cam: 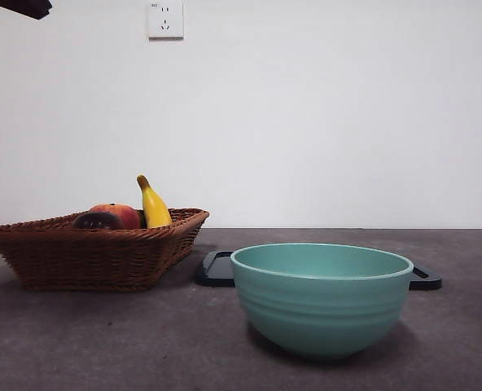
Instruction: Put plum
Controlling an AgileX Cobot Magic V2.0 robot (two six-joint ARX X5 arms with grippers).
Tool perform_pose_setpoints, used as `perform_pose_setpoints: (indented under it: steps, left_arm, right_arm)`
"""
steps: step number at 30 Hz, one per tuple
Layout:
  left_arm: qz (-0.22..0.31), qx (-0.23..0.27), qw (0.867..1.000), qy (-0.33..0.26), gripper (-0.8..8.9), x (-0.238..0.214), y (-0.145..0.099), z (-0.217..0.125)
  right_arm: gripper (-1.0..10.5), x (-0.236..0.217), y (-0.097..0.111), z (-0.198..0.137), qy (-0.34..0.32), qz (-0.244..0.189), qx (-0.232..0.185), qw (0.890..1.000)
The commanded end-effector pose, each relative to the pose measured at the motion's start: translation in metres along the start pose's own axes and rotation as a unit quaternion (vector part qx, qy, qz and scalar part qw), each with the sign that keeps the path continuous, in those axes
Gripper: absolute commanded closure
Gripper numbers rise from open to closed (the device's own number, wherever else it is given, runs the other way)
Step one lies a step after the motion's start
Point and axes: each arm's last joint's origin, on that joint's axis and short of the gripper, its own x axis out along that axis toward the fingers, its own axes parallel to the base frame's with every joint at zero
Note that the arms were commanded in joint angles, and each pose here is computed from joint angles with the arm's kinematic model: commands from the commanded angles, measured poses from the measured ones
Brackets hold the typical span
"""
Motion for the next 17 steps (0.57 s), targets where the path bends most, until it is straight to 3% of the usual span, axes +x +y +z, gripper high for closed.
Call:
perform_pose_setpoints:
  steps: [1, 17]
  left_arm:
    - [-0.003, 0.006, 1.000, -0.008, 8.05, -0.0015, -0.0013, 0.0046]
    - [0.004, 0.023, 1.000, -0.016, 8.05, -0.0039, -0.0026, 0.0050]
  right_arm:
    - [9.4, -0.0017, 0.0024, 0.0037, -0.006, 0.004, -0.009, 1.000]
    - [9.4, -0.0017, 0.0024, 0.0037, -0.006, 0.004, -0.009, 1.000]
